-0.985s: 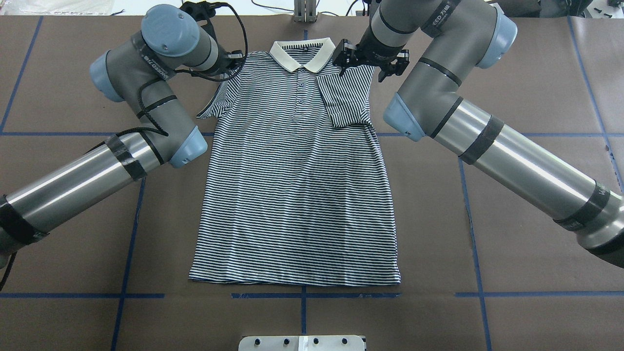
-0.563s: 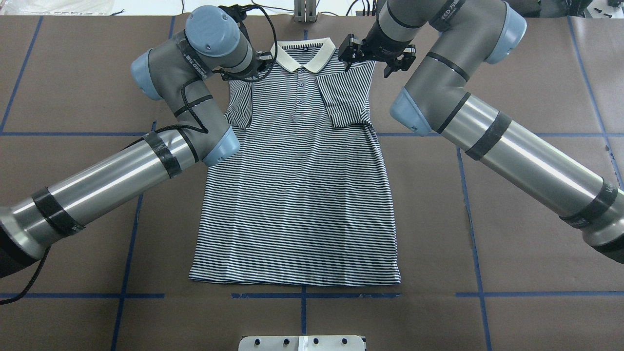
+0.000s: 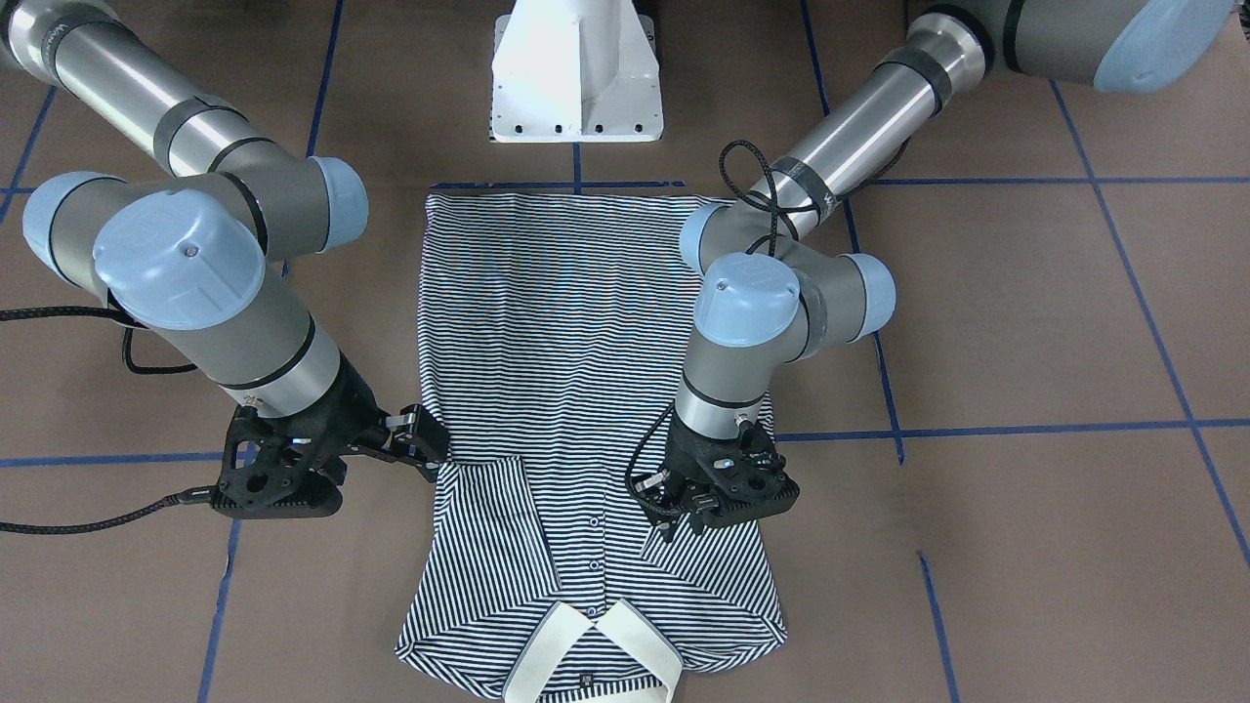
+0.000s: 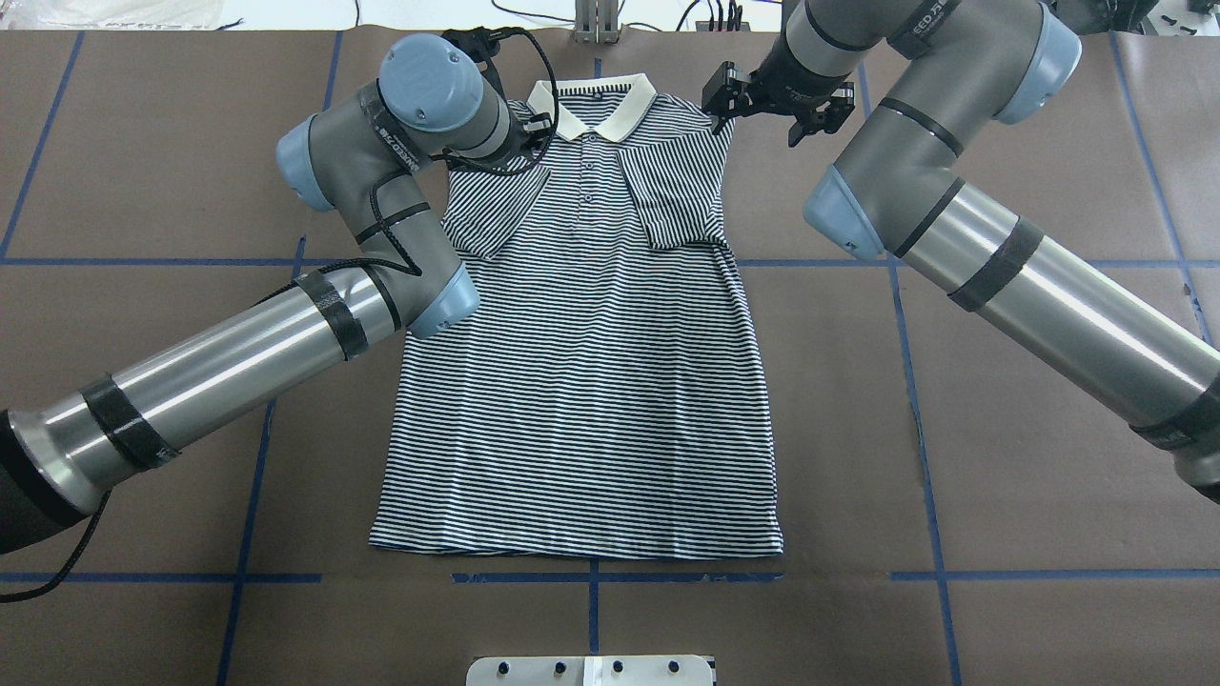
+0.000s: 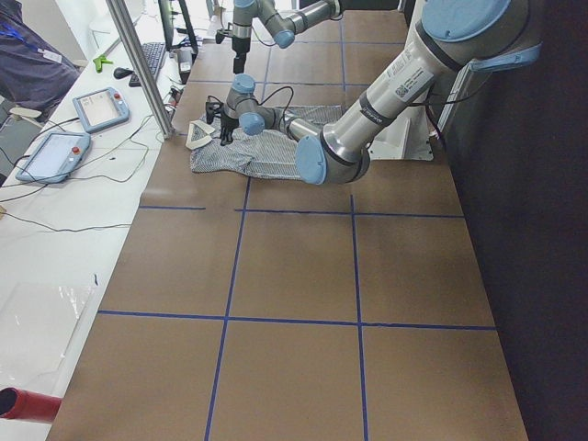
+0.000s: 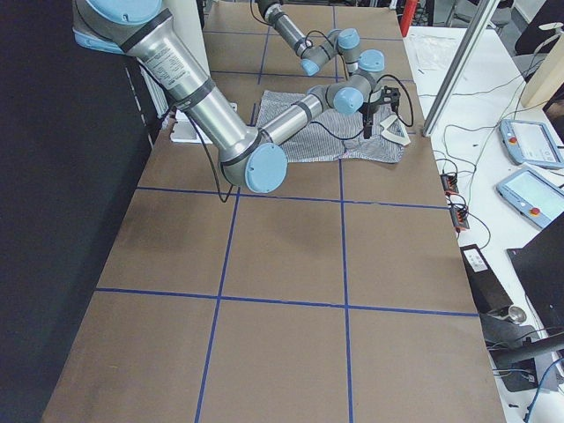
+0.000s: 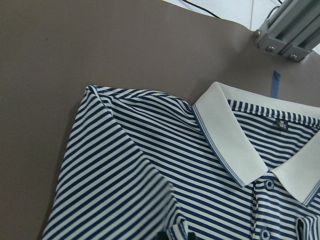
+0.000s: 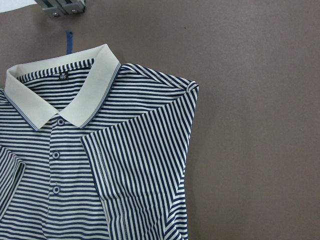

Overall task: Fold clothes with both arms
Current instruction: 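Grasp the other sleeve with the left gripper and fold it inward across the body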

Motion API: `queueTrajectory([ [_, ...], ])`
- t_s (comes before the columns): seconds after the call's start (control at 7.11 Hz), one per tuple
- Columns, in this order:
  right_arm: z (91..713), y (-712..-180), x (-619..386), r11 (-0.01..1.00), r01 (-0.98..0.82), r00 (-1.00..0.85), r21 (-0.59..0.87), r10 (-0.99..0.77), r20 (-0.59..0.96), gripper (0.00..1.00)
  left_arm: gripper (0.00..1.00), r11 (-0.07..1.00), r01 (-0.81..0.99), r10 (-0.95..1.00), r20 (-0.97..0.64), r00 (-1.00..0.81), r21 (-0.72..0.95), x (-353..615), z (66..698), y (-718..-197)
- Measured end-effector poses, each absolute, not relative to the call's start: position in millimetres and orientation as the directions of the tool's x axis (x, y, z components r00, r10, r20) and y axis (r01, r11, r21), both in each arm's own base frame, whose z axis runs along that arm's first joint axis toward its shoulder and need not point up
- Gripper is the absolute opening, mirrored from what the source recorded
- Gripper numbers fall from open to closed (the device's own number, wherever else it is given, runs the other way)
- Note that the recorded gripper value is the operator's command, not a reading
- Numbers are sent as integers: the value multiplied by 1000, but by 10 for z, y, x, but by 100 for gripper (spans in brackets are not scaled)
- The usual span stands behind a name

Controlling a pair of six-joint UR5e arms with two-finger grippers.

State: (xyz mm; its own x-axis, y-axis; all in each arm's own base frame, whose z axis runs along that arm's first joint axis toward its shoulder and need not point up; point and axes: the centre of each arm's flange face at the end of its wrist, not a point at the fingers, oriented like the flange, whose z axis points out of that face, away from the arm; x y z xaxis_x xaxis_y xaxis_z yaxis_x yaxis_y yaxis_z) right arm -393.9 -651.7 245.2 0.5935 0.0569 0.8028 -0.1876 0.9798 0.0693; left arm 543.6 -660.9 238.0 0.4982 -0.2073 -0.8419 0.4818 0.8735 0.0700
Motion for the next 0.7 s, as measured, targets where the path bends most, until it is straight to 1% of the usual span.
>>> queueTrajectory([
  [0.42,2575,-6450,-3950,980,-188,598,58,67,799,100,100,884,461,-159,-875,458,81,5332,2236,-6510],
  [0.56,2634,-6287,-3976,979,-199,594,46,83,800,100,100,901,428,-140,-885,445,73,5219,2273,-6369],
  [0.7,2718,-5989,-4024,976,-214,588,32,103,802,100,100,913,401,-115,-892,436,79,5000,2406,-6142],
])
